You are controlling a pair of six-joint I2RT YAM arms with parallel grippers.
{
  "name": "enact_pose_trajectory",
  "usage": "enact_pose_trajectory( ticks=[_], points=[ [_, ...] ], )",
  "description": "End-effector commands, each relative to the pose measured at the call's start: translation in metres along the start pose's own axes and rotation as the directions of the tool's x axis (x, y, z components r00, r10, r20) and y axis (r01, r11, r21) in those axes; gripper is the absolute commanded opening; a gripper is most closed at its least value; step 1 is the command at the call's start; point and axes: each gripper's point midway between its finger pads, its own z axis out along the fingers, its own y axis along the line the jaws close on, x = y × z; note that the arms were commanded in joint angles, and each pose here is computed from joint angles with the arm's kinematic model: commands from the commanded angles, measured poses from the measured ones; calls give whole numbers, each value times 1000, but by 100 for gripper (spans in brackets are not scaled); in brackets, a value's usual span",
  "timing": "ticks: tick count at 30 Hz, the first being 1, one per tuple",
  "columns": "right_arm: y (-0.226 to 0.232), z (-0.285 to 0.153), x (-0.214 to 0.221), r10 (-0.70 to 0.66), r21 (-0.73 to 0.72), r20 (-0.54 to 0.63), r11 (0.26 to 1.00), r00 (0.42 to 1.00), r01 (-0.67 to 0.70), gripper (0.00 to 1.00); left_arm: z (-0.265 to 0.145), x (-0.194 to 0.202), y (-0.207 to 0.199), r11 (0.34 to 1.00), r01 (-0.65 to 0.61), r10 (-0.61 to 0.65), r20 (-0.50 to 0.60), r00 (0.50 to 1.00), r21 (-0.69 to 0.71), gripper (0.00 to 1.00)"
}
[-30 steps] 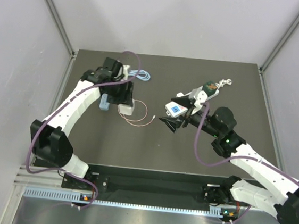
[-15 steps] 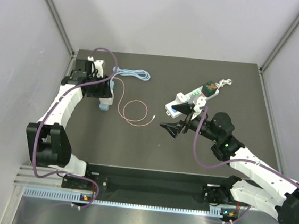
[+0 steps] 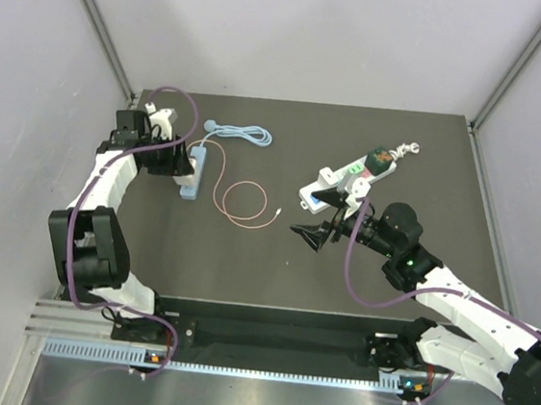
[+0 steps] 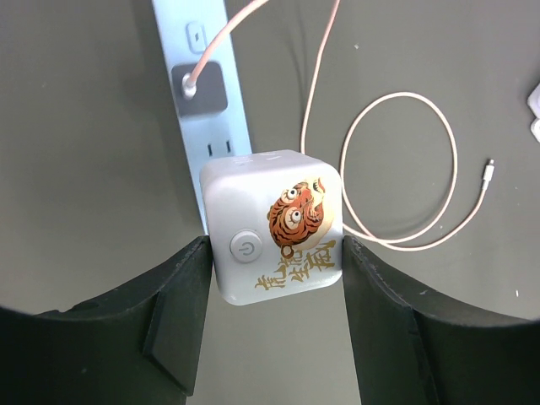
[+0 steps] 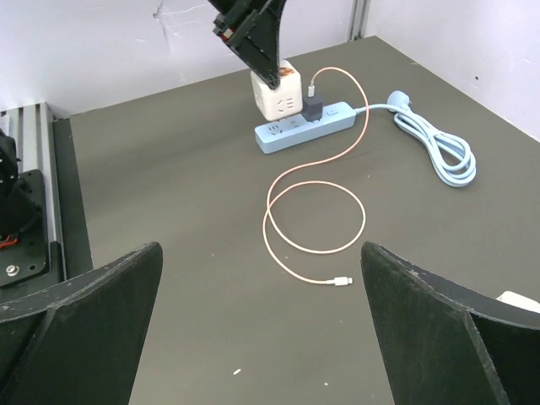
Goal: Insert the plug
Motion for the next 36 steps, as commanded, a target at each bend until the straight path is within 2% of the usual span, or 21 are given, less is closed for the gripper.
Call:
enact_pose_trajectory(
  ticks=[1, 10, 14, 18, 22, 26, 36],
  points=[
    [0, 1, -15, -39, -17, 38, 999, 999, 40, 100, -2, -24, -12, 994, -67, 62, 54, 997, 86, 0],
    [0, 0, -16, -44, -13, 37, 999, 998, 45, 100, 8, -7, 2, 998, -50, 51, -16, 999, 35, 0],
    [0, 0, -13, -44, -14, 30, 999, 999, 45, 100, 12, -2, 1, 997, -53, 56, -42, 998, 62, 0],
    [1, 1, -11, -39, -21, 26, 999, 999, 40, 100, 16, 1, 13, 998, -60, 61, -57, 997, 12, 0],
    [0, 1, -15, -43, -20, 31, 999, 999, 44, 100, 22, 1, 12, 998, -53, 55, -61, 997, 41, 0],
    [0, 2, -15, -45, -22, 25, 999, 999, 45, 100, 26, 6, 18, 999, -39, 40, -86, 996, 13, 0],
    [5, 7, -13, -41, -66, 13, 997, 999, 42, 100, 15, 18, 22, 999, -19, 13, -133, 991, -40, 0]
  ],
)
